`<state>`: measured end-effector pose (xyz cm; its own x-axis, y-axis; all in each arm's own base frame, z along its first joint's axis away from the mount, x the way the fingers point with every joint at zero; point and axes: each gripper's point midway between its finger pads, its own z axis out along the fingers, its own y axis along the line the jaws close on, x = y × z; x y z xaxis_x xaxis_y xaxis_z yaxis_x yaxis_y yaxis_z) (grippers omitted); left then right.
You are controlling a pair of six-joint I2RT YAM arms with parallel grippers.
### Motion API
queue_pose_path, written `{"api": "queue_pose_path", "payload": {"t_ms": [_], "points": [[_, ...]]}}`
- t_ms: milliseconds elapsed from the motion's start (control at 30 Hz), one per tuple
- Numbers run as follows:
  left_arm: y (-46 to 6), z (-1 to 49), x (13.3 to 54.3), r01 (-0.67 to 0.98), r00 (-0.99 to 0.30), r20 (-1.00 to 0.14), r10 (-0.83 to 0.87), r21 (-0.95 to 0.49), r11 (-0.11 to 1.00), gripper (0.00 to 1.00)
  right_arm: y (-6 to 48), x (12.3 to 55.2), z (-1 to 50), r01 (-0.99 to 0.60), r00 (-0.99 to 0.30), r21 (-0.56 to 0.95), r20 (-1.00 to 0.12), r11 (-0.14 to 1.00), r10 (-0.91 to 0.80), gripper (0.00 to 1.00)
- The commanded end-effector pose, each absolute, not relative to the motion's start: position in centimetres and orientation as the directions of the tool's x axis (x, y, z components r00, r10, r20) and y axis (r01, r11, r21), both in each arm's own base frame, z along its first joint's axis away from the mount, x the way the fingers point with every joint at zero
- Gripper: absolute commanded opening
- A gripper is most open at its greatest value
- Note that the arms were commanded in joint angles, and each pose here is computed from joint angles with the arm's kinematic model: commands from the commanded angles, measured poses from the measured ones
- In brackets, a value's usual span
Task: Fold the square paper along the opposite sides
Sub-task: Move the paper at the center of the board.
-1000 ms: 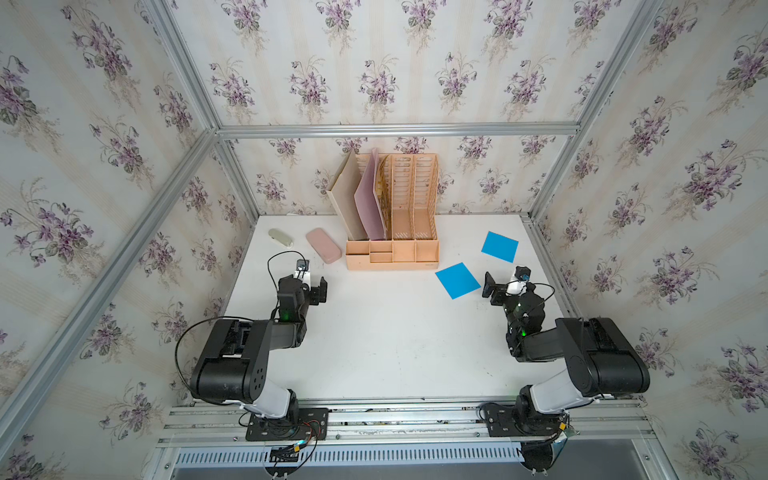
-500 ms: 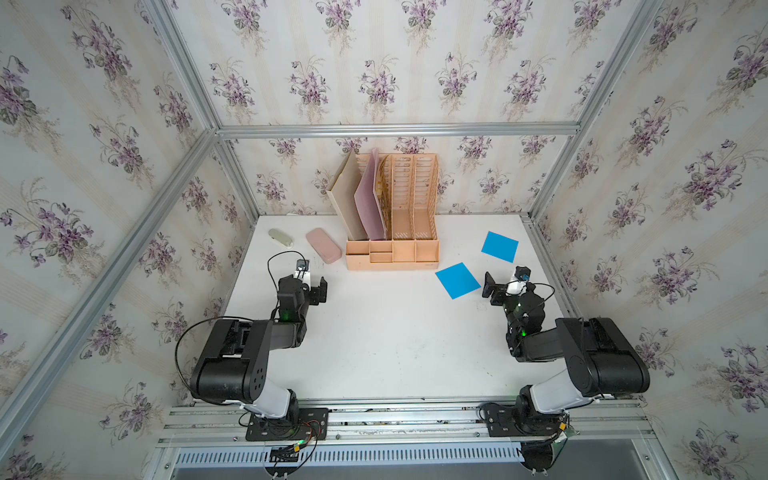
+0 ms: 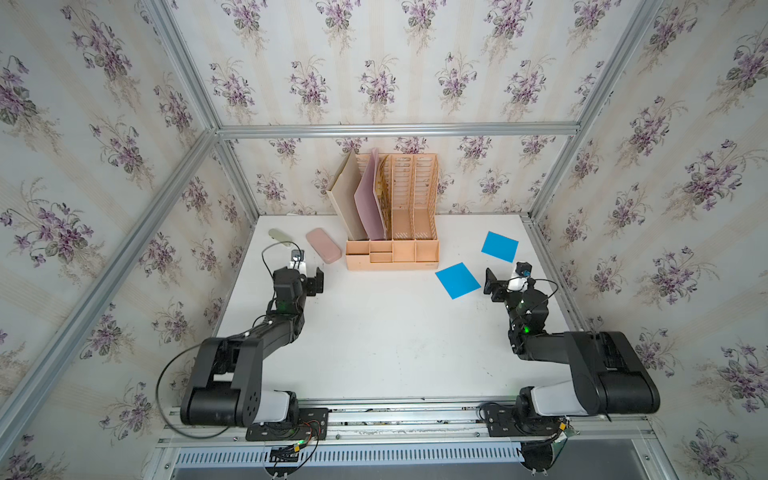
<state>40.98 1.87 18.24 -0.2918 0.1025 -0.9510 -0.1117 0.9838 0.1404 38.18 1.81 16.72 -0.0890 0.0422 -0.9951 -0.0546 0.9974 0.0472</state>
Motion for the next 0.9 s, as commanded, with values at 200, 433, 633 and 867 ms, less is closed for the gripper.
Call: {"api": "queue_pose_path", "payload": {"t_ms": [200,433,633,867], "points": [[-5.4,22.9,38.5,0.027,-0.531,-0.847,0.012,-0.003,1.000,0.93,7.2,39.7,16.9,-0.044,-0.527,0.345,-0.806,0.938,0.272,0.79],[-17.5,18.2,34.5,0.280,-0.694,-0.708,0.131,-0.099,0.955,0.21,8.6,40.3,10.3,0.077,-0.748,0.385,-0.587,0.919,0.309,0.13],[-25.0,16.6,32.6,0.361,-0.737,-0.662,0.135,-0.217,0.907,0.00,9.5,42.4,8.0,0.090,-0.771,0.409,-0.548,0.908,0.324,0.00],[-30.4,14.7,32.5,0.395,-0.785,-0.599,0.159,-0.287,0.873,0.00,10.1,43.5,4.7,0.112,-0.811,0.415,-0.486,0.903,0.324,0.00]]}}
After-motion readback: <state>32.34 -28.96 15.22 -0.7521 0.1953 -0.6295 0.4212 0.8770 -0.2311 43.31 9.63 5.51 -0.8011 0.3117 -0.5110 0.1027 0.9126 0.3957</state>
